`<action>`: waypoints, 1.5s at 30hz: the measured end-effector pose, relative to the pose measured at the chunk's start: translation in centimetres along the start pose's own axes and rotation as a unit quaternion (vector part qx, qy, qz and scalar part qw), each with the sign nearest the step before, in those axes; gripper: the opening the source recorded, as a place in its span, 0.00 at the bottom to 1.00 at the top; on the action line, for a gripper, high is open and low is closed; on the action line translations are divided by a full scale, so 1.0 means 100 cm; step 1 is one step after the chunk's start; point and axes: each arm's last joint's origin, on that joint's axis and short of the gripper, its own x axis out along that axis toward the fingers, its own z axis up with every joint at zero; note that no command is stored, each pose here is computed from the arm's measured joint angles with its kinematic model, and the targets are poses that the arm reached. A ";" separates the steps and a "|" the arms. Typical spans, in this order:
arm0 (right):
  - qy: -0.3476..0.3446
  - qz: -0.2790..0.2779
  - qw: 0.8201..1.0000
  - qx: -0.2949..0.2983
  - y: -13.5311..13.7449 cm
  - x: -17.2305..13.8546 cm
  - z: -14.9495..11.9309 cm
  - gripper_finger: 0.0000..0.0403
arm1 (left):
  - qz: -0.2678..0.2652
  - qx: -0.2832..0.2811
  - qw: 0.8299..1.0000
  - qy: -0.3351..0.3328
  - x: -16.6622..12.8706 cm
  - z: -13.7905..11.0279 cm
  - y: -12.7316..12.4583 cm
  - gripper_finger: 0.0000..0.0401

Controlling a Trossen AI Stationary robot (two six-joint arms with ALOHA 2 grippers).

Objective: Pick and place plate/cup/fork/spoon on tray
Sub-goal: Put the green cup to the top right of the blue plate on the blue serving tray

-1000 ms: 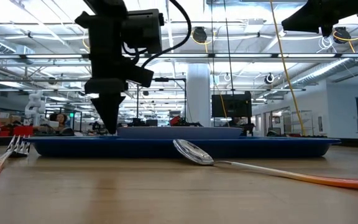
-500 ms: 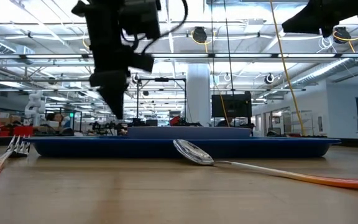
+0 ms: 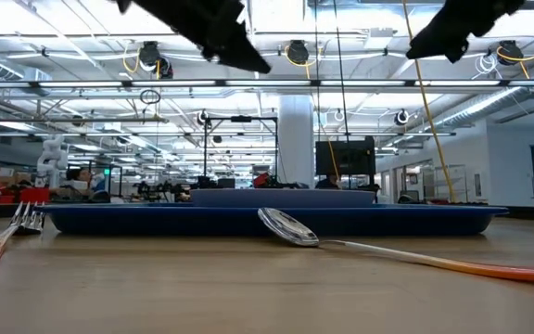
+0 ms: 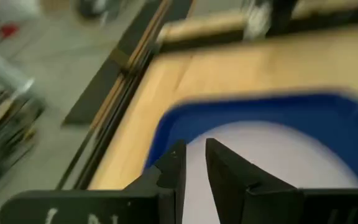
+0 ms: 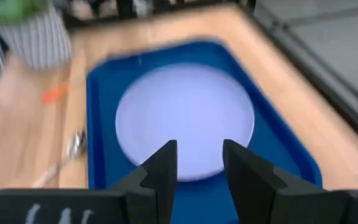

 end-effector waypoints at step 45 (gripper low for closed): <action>0.571 0.041 0.777 0.262 0.150 0.011 -0.071 0.56 | -0.097 -0.046 0.973 -0.204 -0.012 -0.052 -0.025 0.17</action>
